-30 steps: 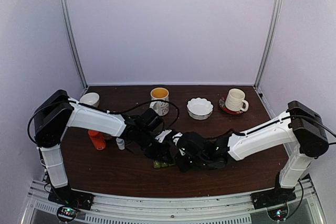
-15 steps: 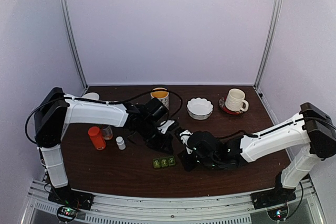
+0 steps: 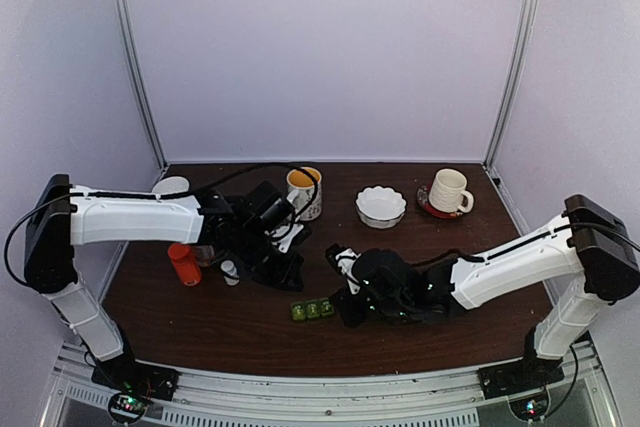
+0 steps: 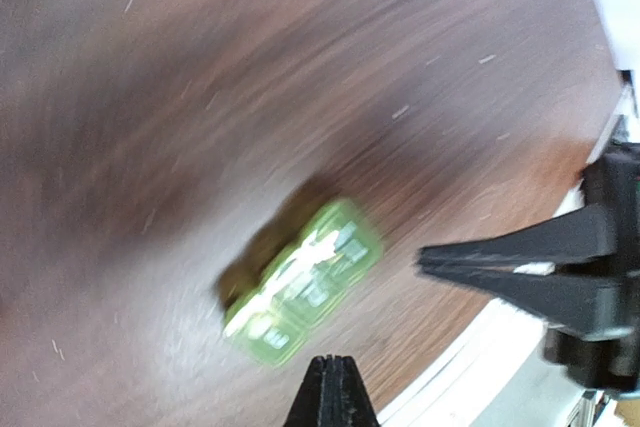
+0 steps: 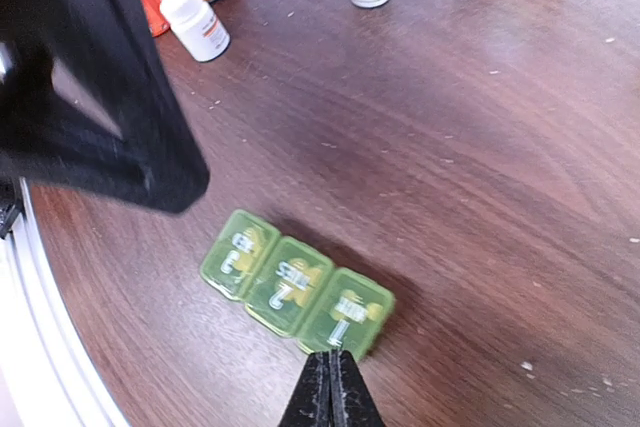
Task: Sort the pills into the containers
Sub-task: Place the pill container at the center of the board.
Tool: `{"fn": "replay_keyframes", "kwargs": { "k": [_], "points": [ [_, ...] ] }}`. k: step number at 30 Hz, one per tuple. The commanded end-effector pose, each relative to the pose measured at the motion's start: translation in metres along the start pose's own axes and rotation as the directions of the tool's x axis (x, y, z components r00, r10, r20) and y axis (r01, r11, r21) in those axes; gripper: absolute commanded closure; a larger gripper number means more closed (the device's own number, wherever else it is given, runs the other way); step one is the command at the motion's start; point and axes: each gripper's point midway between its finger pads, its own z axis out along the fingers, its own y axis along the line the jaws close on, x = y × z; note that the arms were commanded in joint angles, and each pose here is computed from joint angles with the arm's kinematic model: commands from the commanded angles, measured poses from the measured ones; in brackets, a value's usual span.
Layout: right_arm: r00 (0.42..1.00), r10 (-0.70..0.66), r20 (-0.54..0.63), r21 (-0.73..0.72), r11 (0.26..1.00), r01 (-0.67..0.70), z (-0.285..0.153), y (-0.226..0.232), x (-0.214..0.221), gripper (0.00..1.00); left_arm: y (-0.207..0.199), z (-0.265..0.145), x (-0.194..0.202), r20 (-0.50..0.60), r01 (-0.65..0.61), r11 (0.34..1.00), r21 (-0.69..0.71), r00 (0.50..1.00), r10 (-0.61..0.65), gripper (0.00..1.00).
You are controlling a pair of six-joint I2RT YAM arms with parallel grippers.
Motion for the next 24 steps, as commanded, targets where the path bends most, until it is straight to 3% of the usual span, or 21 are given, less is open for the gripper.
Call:
{"fn": "replay_keyframes", "kwargs": {
  "k": [1,8,14,24],
  "points": [
    [0.999,0.042,-0.009,-0.064,0.997,-0.042,0.012,0.020,-0.006,0.97,0.009,0.009,0.014,0.035,0.123,0.992,-0.017,0.992,-0.122,1.00],
    [0.997,0.066,-0.032,-0.063,0.996,-0.068,0.023,0.022,0.000,1.00,0.007,0.023,0.014,0.086,0.145,0.989,0.005,0.986,-0.145,1.00],
    [0.997,0.065,-0.051,-0.049,0.997,-0.068,0.029,0.021,0.000,1.00,0.010,0.039,0.016,0.060,0.152,0.988,0.011,0.986,-0.152,1.00],
    [0.998,0.041,-0.044,-0.049,0.998,-0.044,0.023,0.022,-0.009,1.00,0.001,0.022,0.010,0.074,0.126,0.992,0.017,0.989,-0.127,1.00]
  ]
}}
